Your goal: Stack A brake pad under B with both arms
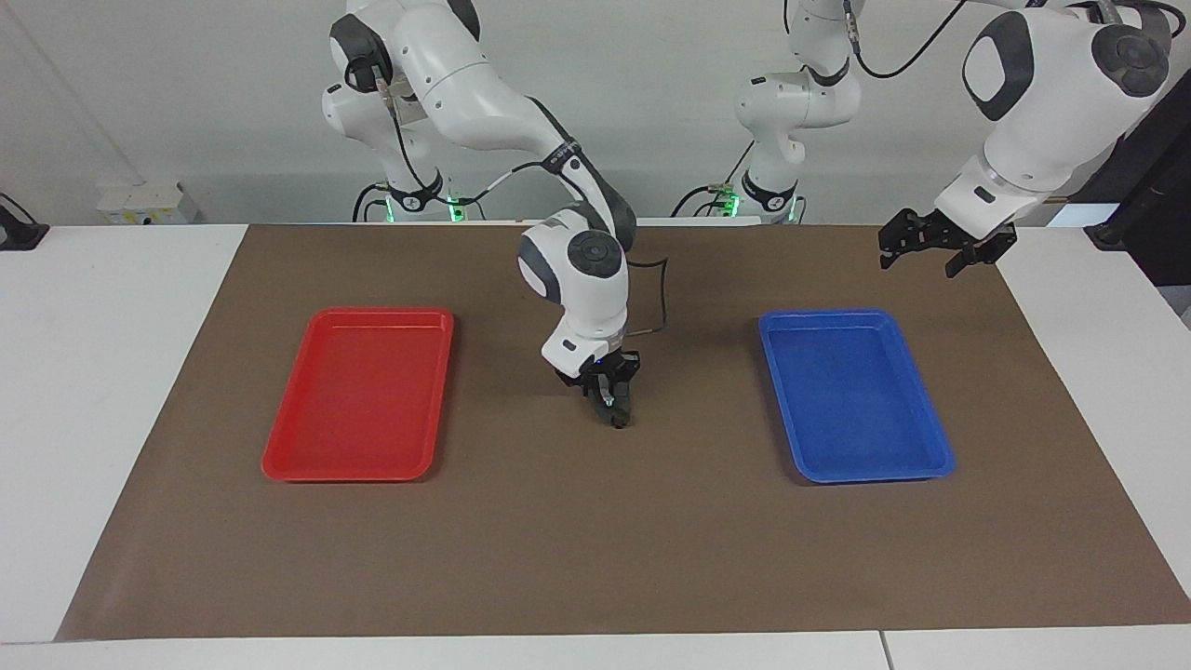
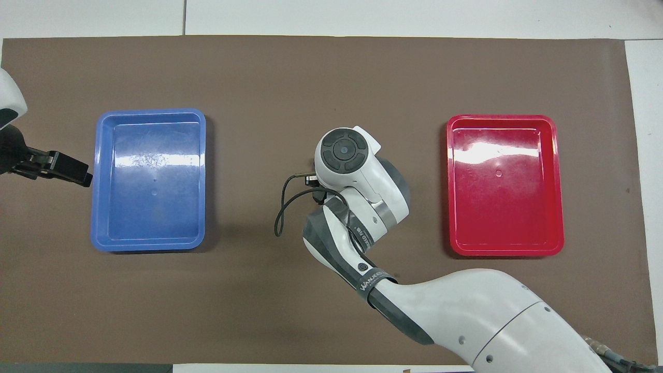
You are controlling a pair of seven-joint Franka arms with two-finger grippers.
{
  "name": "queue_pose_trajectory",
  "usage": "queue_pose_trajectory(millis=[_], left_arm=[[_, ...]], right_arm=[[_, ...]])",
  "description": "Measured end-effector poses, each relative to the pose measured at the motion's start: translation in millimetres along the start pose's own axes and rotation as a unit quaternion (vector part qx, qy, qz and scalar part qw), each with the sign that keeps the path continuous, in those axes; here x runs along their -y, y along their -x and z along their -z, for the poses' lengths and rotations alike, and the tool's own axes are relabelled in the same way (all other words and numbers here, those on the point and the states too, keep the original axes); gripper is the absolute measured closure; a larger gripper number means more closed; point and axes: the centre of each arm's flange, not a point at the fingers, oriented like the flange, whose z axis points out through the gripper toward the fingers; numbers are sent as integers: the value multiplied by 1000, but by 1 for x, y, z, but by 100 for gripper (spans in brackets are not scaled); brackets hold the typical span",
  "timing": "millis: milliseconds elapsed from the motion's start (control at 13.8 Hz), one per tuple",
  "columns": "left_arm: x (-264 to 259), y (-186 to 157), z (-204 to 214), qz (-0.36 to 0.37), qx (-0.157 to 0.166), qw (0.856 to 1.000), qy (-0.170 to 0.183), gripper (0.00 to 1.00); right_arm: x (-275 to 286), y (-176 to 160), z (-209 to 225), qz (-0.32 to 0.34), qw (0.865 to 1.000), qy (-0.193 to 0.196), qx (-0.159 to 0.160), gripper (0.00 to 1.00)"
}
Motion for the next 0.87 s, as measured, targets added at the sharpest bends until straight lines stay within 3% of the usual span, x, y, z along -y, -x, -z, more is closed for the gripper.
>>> queue_pose_trajectory(millis=[290,579,869], left_arm=[[0,-2,2,38,-9,999,-1,0],[2,-7,9,47,-38,998,-5,0],[2,-7,10,48,-40,998,-5,0]], right_arm=[[2,-3,3,-1,1000,-9,-13,57],[2,-3,4,-2,1000,-10,-14,57],[3,-3,3,-2,1000,-11,-15,57]])
